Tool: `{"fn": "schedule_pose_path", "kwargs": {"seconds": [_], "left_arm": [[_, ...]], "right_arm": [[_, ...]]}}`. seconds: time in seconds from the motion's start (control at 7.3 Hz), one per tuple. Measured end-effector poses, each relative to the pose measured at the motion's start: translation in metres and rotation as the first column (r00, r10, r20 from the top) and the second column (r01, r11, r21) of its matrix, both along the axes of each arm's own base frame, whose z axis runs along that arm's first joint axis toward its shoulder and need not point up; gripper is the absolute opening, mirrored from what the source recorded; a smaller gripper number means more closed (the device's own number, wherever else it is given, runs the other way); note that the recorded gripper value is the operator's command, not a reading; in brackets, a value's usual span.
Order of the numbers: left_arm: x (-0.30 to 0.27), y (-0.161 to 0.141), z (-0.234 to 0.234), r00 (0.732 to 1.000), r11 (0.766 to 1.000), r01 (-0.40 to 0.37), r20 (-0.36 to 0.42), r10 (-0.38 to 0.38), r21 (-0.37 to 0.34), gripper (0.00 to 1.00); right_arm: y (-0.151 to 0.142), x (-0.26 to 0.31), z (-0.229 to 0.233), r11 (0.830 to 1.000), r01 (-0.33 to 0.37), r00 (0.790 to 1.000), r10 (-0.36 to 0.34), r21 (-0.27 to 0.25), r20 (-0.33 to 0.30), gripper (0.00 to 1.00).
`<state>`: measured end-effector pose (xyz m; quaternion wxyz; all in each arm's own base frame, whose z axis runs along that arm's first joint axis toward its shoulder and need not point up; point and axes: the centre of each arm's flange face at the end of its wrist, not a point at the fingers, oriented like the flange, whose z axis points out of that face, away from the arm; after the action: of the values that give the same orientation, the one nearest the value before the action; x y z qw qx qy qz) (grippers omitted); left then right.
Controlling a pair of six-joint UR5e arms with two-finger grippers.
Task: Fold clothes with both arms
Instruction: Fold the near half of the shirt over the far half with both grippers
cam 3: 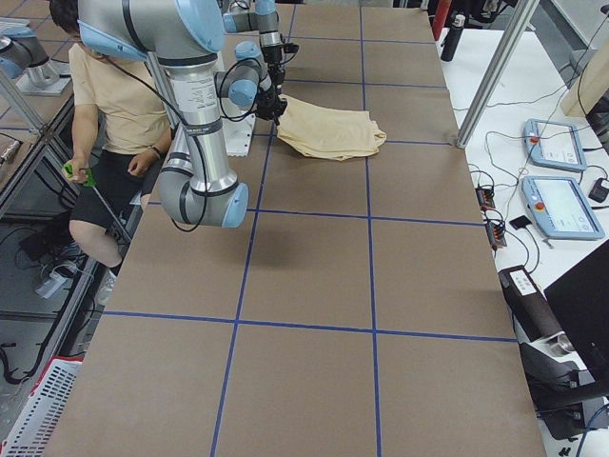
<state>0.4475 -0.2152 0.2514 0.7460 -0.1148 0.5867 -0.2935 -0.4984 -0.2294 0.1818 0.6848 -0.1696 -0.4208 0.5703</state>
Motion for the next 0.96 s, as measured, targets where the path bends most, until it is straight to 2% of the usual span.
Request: {"fn": "schedule_pose_path", "kwargs": {"seconds": [0.14,0.41,0.68,0.96], "left_arm": [[-0.014,-0.022,-0.010,1.000,0.999,0.018,0.005,-0.018,0.029,0.00],[-0.026,-0.099,-0.012,0.996,0.990,0.068,0.049,-0.075,0.126,0.00],[-0.026,-0.182,-0.005,0.987,0.980,0.104,0.101,-0.122,0.171,0.00],[-0.022,-0.244,-0.001,0.973,0.970,0.146,0.147,-0.176,0.193,0.00]], "right_arm": [[-0.036,0.015,-0.010,1.000,-0.012,1.000,0.012,-0.005,0.008,0.00],[-0.127,0.028,-0.027,0.999,-0.034,0.999,0.034,-0.016,-0.006,0.00],[-0.209,0.014,-0.037,0.999,-0.049,0.996,0.049,0.003,-0.068,0.00],[-0.274,-0.017,-0.038,0.999,-0.046,0.991,0.048,0.015,-0.127,0.00]]}}
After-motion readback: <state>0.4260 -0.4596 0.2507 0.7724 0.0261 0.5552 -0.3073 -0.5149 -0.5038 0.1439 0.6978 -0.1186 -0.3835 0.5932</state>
